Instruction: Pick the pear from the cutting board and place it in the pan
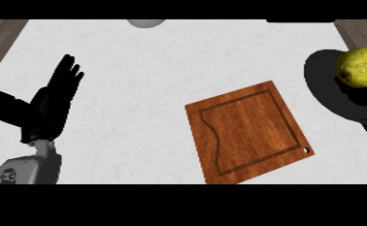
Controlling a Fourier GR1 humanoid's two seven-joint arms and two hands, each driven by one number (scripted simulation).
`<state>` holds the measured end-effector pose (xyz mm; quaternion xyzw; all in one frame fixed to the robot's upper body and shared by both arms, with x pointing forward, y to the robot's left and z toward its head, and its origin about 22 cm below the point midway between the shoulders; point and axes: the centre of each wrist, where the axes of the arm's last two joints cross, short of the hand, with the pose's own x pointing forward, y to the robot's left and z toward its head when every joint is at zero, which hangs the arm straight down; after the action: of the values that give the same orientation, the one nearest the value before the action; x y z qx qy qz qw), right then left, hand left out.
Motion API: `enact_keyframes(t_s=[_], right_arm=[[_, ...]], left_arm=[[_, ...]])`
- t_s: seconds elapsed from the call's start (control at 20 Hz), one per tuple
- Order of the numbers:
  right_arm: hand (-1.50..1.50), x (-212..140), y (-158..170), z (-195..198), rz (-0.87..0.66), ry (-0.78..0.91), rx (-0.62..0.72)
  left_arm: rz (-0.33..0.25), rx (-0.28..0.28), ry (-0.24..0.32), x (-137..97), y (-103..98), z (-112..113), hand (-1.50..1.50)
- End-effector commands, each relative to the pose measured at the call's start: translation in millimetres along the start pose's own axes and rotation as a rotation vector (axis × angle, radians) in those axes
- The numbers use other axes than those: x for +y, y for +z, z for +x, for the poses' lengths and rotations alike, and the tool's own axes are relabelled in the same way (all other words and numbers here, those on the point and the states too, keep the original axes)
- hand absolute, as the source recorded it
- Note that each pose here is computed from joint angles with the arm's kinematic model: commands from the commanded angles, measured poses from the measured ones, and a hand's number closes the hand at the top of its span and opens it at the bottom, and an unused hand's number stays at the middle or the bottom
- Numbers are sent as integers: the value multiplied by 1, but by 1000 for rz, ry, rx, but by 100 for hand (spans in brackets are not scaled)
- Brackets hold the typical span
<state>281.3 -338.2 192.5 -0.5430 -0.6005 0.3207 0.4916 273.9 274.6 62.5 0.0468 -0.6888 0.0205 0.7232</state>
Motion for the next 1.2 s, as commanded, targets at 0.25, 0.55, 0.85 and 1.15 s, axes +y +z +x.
enact_keyframes(t_s=[0.25, 0.55, 0.85, 1.15], right_arm=[[150, 27, -42, -102, -19, -69, 66], [150, 67, -29, -153, 16, -95, 9], [150, 100, -53, -142, 61, -106, -5], [-150, 118, -33, -163, 188, -140, 251]], left_arm=[[-24, 1, 3, -12, -14, 8, 0], [-13, 14, 5, -4, -4, 3, 0], [-41, 1, 1, -13, -11, -21, 0], [-67, -29, 6, -21, -10, -4, 0]])
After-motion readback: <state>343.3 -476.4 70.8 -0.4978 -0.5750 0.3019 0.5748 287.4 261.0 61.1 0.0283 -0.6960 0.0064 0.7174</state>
